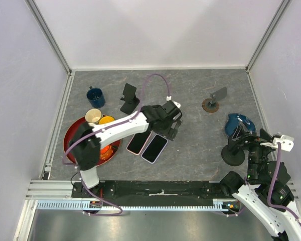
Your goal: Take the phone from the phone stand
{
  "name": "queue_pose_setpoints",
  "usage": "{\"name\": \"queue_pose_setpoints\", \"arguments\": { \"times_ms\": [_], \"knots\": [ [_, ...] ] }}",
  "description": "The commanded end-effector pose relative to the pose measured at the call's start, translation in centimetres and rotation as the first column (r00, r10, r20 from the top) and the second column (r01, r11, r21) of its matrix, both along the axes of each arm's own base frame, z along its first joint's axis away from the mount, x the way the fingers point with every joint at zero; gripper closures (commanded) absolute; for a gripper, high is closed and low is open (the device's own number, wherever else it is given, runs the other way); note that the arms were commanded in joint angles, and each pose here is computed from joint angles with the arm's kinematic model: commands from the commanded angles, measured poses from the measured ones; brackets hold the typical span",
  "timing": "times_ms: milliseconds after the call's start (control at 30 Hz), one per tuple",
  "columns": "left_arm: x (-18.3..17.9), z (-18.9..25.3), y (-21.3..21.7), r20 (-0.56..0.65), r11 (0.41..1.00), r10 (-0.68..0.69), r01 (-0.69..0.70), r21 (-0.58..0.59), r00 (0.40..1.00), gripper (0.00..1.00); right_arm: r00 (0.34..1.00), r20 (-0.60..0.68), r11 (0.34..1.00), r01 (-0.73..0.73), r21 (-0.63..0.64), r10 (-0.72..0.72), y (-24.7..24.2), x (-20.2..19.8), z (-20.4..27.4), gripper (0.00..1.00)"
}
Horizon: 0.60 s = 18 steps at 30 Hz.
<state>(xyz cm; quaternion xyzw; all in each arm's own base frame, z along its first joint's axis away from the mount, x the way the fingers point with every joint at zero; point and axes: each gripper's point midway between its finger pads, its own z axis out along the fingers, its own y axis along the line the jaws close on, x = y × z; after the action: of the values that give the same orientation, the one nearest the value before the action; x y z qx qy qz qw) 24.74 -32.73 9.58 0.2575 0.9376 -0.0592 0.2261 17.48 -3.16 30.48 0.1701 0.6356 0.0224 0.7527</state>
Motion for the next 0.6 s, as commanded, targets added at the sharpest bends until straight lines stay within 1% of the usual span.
{"name": "queue_pose_setpoints", "arguments": {
  "times_ms": [0, 33, 100, 133, 167, 200, 233, 267, 333, 367, 433, 567],
  "knots": [
    [0.8, 7.1, -0.7, 0.134, 0.978, -0.002, 0.030, -0.206, 0.991, 0.00, 0.999, 0.031, 0.998, 0.009, 0.057, -0.011, -0.7, -0.7, 1.4, 0.02],
    [0.8, 7.6, -0.5, 0.142, 0.975, -0.001, 0.032, -0.219, 0.990, 0.00, 0.999, 0.034, 0.998, 0.007, 0.067, -0.009, -0.8, -0.9, 2.0, 0.02],
    [0.6, 8.3, 0.1, 0.144, 0.968, -0.003, 0.038, -0.248, 0.990, 0.00, 0.999, -0.040, 1.000, 0.011, 0.017, -0.011, -0.4, -0.4, 1.4, 0.02],
    [0.5, 9.4, 0.5, 0.157, 0.960, 0.003, 0.041, -0.276, 0.988, 0.00, 0.999, -0.050, 0.999, 0.015, 0.031, -0.014, -0.5, -0.5, 2.1, 0.02],
    [0.5, 9.4, 1.1, 0.151, 0.958, 0.008, 0.035, -0.284, 0.988, 0.00, 0.990, -0.139, 0.999, 0.019, -0.026, -0.022, 0.1, 0.1, 0.9, 0.02],
    [0.5, 9.7, 1.4, 0.154, 0.954, 0.010, 0.036, -0.296, 0.988, 0.00, 0.985, -0.168, 0.999, 0.029, -0.023, -0.033, 0.2, 0.3, 0.8, 0.02],
    [0.3, 10.9, 2.0, 0.171, 0.946, 0.015, 0.041, -0.320, 0.985, 0.00, 0.985, -0.174, 1.000, 0.011, -0.019, -0.014, 0.4, 0.2, 1.7, 0.02],
    [0.4, 10.8, 2.6, 0.166, 0.944, 0.022, 0.034, -0.329, 0.986, 0.00, 0.972, -0.233, 0.998, -0.009, -0.066, -0.006, 1.1, 0.8, 1.1, 0.02],
    [0.6, 11.9, 3.4, 0.188, 0.937, 0.030, 0.038, -0.348, 0.982, 0.00, 0.964, -0.265, 0.997, -0.015, -0.080, -0.007, 1.4, 0.9, 1.8, 0.02],
    [0.6, 12.7, 4.3, 0.207, 0.932, 0.042, 0.037, -0.360, 0.977, 0.00, 0.945, -0.326, 0.992, -0.023, -0.123, -0.019, 1.8, 1.3, 1.1, 0.02],
    [0.8, 13.7, 5.1, 0.239, 0.931, 0.044, 0.048, -0.363, 0.970, 0.00, 0.921, -0.389, 0.987, -0.045, -0.156, -0.020, 2.3, 1.5, 1.2, 0.02],
    [1.2, 16.1, 7.6, 0.334, 0.928, 0.076, 0.055, -0.368, 0.940, 0.00, 0.891, -0.453, 0.989, -0.054, -0.139, -0.015, 3.1, 1.7, 1.2, 0.02]
  ]
}}
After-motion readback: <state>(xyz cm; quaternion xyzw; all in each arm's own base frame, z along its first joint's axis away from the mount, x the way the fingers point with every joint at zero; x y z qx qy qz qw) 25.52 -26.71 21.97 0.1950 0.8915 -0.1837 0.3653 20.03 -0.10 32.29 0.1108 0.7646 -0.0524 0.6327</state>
